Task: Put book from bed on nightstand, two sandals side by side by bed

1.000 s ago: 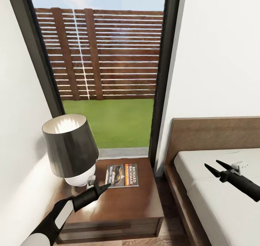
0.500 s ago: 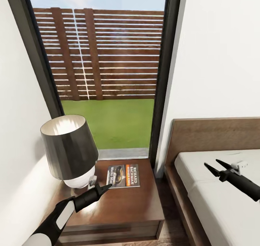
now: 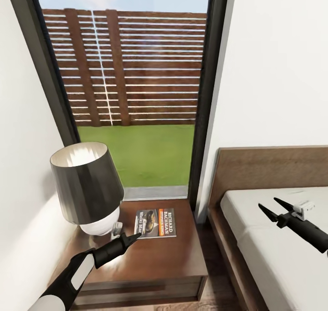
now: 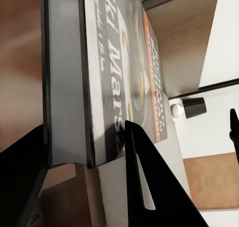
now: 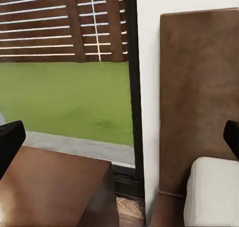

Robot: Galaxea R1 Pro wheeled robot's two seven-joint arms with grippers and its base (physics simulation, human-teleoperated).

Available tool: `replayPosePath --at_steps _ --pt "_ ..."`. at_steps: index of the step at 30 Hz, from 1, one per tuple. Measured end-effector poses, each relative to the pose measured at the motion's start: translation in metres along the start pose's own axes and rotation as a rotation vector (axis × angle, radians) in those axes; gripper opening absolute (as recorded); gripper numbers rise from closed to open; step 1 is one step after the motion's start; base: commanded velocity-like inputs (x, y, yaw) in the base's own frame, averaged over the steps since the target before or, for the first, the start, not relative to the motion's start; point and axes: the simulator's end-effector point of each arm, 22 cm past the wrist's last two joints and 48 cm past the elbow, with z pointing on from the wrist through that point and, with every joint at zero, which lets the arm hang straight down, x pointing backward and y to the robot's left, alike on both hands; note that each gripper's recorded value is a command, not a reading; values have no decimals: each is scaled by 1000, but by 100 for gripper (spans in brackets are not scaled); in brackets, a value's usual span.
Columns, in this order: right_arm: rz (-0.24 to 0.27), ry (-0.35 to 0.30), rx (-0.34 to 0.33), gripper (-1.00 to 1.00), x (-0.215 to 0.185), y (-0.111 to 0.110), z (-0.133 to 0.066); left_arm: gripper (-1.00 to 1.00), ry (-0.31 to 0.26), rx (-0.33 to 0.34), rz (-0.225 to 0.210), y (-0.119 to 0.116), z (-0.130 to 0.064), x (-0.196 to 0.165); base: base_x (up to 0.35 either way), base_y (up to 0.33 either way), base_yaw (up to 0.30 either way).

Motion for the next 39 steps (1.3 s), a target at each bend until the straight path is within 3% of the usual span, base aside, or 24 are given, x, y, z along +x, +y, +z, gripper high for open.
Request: replayPosePath --at_steps 16,39 --pt "30 -12 -12 100 41 13 2 -100 0 0 0 30 3 16 0 0 0" --pt "32 -14 -11 100 92 14 -7 -100 0 0 1 74 6 42 0 0 0"
